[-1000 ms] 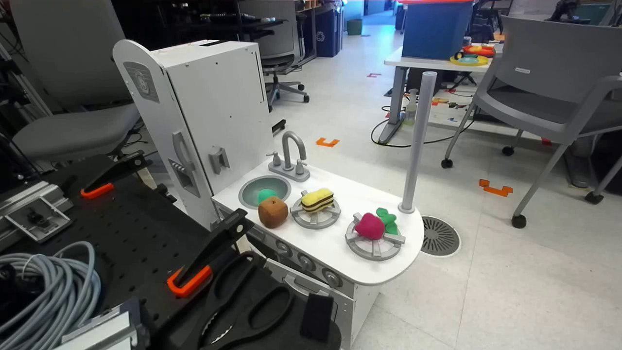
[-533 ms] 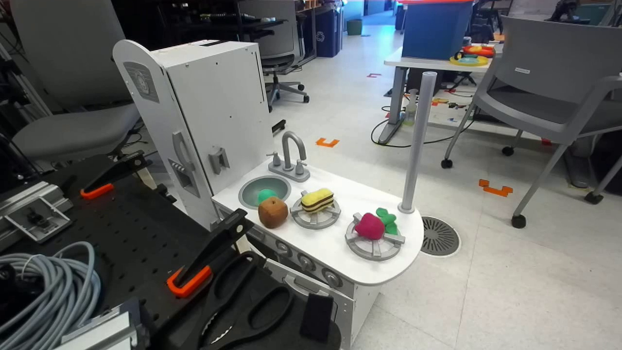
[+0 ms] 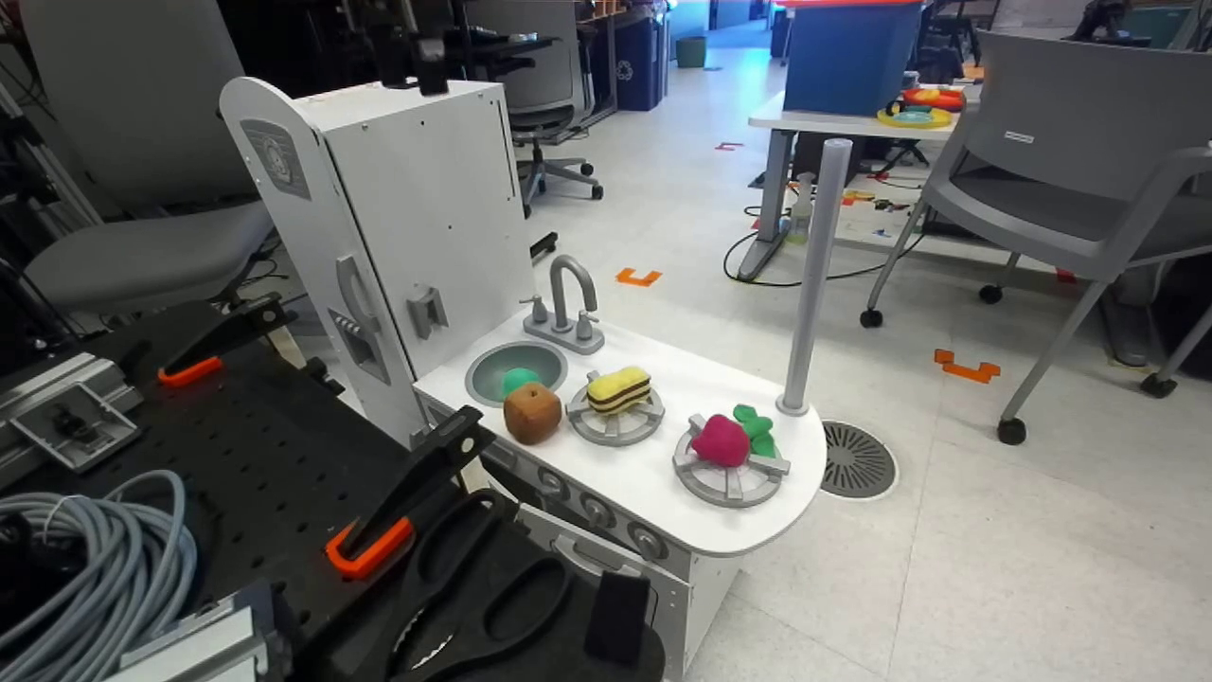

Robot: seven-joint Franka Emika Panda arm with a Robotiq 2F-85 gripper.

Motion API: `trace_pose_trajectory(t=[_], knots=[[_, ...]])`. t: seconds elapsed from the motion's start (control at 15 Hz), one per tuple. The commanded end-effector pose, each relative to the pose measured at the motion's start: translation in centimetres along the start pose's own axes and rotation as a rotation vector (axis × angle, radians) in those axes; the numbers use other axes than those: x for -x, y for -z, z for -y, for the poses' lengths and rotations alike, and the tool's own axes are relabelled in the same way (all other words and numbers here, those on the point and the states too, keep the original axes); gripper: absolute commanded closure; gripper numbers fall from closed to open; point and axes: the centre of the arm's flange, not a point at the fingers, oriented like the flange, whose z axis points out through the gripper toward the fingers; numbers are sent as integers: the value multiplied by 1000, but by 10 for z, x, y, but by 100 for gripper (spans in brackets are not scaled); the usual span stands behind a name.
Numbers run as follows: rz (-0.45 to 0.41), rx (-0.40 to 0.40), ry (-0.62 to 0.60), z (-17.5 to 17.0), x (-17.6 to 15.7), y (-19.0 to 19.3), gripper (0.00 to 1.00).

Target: Move the brown object to the right

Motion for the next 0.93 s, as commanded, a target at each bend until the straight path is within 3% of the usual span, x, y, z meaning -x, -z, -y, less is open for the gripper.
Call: trace_pose_trajectory(t=[0.0,0.2,0.87], knots=[[-45,40,-13,11,-44,-80,0],[-45,91,-9,4,-52,-150,0],[80,87,-67,27,-72,-333,0]])
